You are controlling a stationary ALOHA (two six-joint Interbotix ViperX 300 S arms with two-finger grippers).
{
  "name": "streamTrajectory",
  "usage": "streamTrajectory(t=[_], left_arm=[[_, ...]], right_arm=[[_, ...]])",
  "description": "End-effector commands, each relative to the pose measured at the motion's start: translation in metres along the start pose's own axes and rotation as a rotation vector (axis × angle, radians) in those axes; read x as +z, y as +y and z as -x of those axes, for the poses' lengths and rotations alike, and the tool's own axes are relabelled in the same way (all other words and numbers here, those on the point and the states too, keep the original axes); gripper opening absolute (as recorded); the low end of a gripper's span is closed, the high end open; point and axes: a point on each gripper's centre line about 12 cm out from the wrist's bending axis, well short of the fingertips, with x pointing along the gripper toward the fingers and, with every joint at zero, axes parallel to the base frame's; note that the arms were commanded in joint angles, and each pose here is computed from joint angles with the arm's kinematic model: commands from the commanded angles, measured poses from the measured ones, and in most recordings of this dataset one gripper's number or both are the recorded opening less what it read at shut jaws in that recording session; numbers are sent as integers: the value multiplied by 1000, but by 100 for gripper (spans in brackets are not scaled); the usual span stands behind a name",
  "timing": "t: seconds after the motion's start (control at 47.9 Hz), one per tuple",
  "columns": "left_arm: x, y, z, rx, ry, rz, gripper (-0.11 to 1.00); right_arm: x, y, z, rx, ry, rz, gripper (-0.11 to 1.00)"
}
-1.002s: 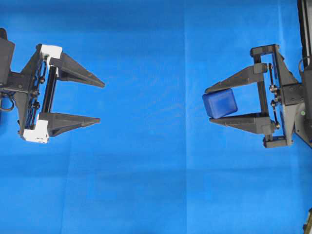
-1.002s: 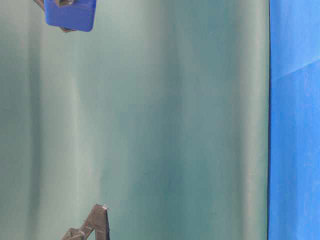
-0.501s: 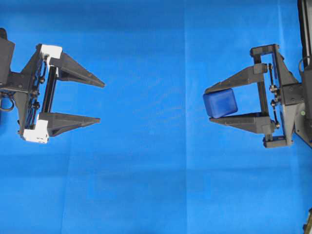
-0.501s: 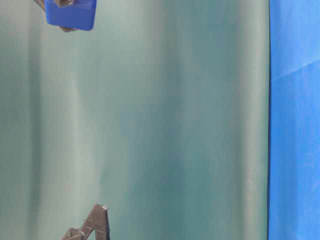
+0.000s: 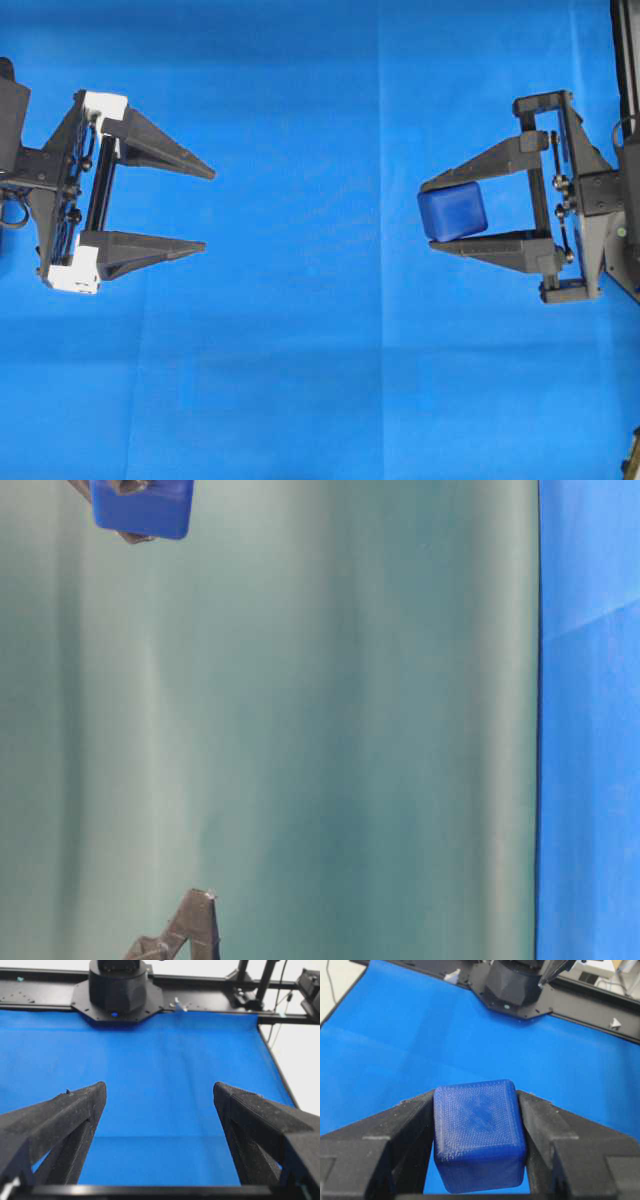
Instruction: Handover the blue block to the right arm after grasping it with the left arm, then place it in the designated position.
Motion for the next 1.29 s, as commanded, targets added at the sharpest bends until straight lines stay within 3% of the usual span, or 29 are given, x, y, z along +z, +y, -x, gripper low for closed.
streamTrajectory(t=[0.0, 0.668, 1.023, 1.273], left_arm=[[10, -2, 1, -6, -32, 1, 92], [11, -2, 1, -6, -33, 0, 92], [11, -2, 1, -6, -35, 3, 92], [11, -2, 1, -6, -35, 1, 92]], right_arm=[[10, 0, 1, 1, -26, -5, 35], [7, -1, -1, -3, 0, -11, 35], [-22, -6, -6, -62, 232, -104, 35], [-28, -6, -7, -73, 270, -107, 35]])
